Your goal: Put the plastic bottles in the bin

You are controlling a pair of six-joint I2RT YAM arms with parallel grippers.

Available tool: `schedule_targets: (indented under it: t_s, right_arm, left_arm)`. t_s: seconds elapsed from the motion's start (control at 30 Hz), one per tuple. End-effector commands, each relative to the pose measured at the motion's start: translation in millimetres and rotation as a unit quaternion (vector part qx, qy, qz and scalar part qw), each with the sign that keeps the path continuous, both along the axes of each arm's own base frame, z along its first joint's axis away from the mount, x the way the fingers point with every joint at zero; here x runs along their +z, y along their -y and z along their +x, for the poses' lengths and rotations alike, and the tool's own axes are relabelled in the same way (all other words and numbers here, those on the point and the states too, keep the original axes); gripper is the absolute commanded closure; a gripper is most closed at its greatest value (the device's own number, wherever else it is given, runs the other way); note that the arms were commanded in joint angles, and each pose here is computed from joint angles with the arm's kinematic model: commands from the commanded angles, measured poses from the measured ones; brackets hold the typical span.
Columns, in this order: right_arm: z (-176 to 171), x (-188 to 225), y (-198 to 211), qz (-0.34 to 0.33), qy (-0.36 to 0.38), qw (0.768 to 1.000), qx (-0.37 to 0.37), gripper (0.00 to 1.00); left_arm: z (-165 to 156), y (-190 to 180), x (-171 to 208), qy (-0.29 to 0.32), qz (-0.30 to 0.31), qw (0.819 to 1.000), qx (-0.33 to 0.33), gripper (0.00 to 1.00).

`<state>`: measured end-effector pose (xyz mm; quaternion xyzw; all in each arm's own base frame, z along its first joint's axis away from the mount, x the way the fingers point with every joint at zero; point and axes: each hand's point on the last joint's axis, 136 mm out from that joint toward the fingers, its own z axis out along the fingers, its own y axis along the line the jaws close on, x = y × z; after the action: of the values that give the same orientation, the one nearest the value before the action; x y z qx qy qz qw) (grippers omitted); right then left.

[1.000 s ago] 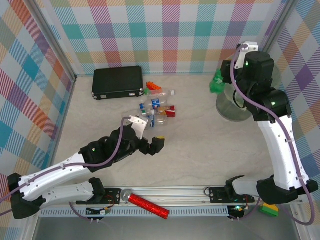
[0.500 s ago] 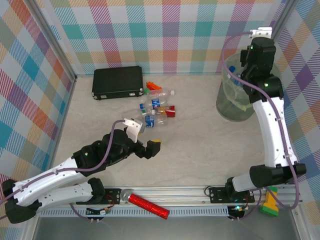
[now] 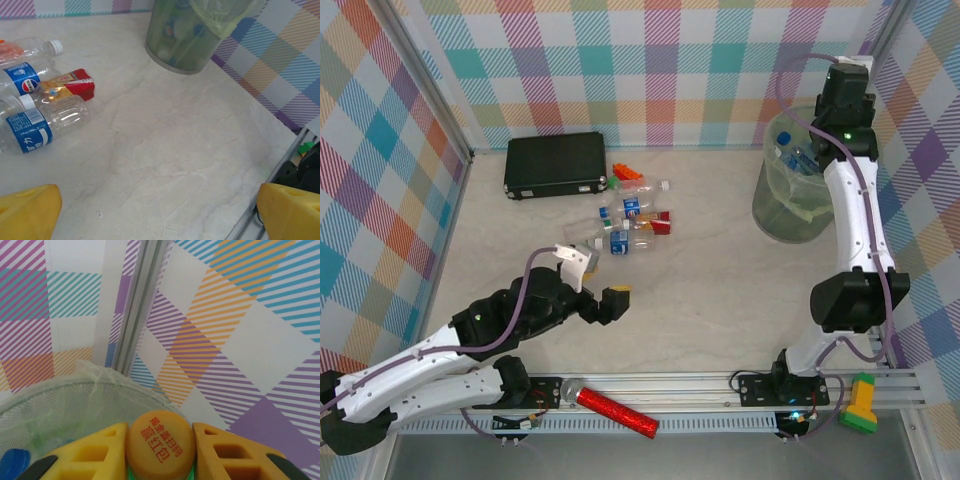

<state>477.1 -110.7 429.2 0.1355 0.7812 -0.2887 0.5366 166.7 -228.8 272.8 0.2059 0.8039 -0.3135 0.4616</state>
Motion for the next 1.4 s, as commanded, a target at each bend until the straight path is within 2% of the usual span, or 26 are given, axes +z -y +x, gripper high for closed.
schedule_targets:
  t_s: [0.0,0.03,0.1,0.13,0.27,0.5,0.53,0.67,1.03,1.17,1.37]
  right_arm:
    - [-1.4,13.2,8.8,0.018,0.028,0.999,-0.015,0.66]
    - [-1.9,11.0,12.2,0.022,0.025,0.999,-0.019,0.63]
    - [0.6,8.9,10.3,0.033,0.026,0.999,-0.009,0.44]
    - [0.0,10.0,10.0,0.042,0.033,0.999,-0.011,0.39]
    - [-6.3,15.7,6.8,0.053,0.041,0.998,-0.004,0.28]
    - [-23.9,24.2,-10.6,0.097,0.056,0.993,0.031,0.20]
    - [-27.0,24.4,-15.0,0.105,0.056,0.992,0.038,0.14]
    - [-39.6,23.2,-30.4,0.129,0.053,0.988,0.059,0.01]
    - [-91.4,-1.5,-96.4,0.229,0.052,0.961,0.144,0.01]
    - [-111.2,-19.4,-129.4,0.252,0.063,0.946,0.195,0.01]
    - [-134.0,-58.6,-163.2,0.295,0.023,0.925,0.240,0.01]
  left_arm:
    - [-1.4,-8.4,-4.1,-0.004,0.010,1.000,0.012,0.00]
    - [-1.1,-9.9,-3.8,-0.003,0.011,1.000,0.015,0.00]
    - [-1.6,-12.1,-3.5,-0.003,0.010,1.000,0.017,0.00]
    - [-1.5,-13.3,-2.8,-0.002,0.010,1.000,0.019,0.00]
    - [-1.3,-13.4,-4.2,-0.003,0.014,1.000,0.019,0.00]
    - [4.9,-13.1,-7.7,-0.001,0.030,0.999,0.032,0.00]
    - [6.9,-13.1,-9.5,-0.003,0.035,0.999,0.037,0.00]
    - [14.2,-12.0,-19.1,-0.010,0.046,0.997,0.058,0.00]
    - [51.6,-3.0,-63.0,-0.041,0.115,0.985,0.118,0.00]
    - [73.1,-2.9,-80.2,-0.088,0.109,0.979,0.146,0.00]
    - [109.6,-14.4,-91.9,-0.139,0.097,0.959,0.227,0.00]
